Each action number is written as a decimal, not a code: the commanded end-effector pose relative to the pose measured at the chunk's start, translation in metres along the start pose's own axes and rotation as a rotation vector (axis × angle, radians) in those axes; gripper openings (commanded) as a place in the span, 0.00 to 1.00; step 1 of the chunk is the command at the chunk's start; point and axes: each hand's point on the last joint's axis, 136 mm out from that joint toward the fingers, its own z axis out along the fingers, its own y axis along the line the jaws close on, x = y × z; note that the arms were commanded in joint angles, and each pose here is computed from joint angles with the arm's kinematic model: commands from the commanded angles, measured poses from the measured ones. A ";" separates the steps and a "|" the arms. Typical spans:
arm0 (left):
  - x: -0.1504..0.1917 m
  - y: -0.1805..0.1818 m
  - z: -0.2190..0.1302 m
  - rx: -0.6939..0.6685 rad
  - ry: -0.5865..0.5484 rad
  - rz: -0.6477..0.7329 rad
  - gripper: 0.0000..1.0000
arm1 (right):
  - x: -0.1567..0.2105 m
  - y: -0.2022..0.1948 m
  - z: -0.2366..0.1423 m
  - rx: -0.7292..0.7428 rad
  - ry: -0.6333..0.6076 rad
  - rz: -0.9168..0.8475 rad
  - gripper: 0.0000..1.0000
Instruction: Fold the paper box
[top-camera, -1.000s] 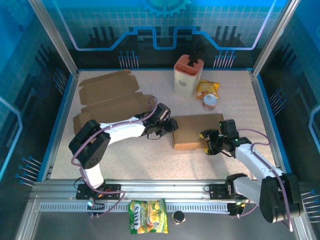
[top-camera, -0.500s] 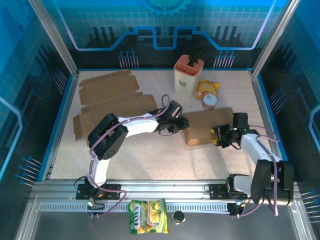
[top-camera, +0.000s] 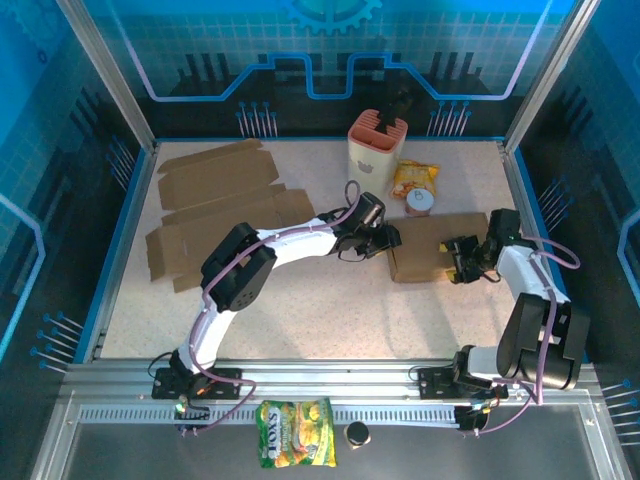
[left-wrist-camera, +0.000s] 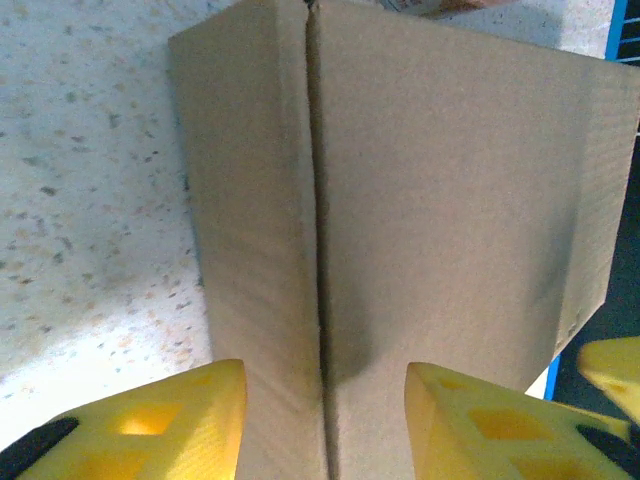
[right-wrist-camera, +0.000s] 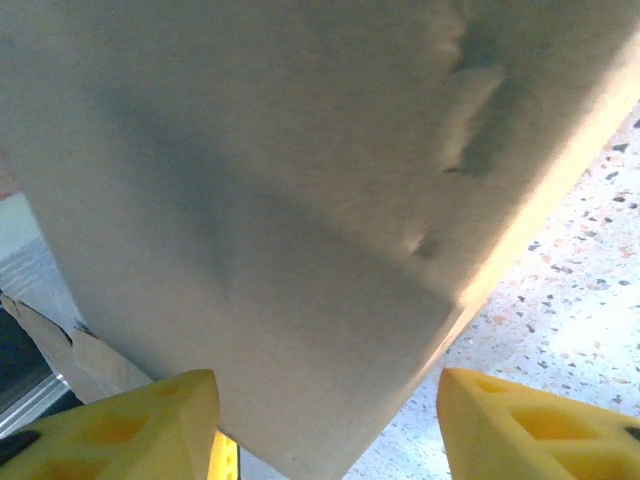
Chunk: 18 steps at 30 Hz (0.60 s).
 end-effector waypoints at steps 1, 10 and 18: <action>-0.003 -0.013 -0.046 0.006 -0.056 0.023 0.47 | 0.006 0.005 -0.020 0.035 -0.042 -0.061 0.64; -0.039 0.087 -0.178 -0.205 -0.219 -0.068 0.45 | 0.066 0.045 -0.043 -0.012 -0.060 -0.297 0.64; -0.083 0.251 -0.289 -0.536 -0.284 -0.235 0.40 | 0.163 0.075 -0.022 -0.106 0.109 -0.548 0.63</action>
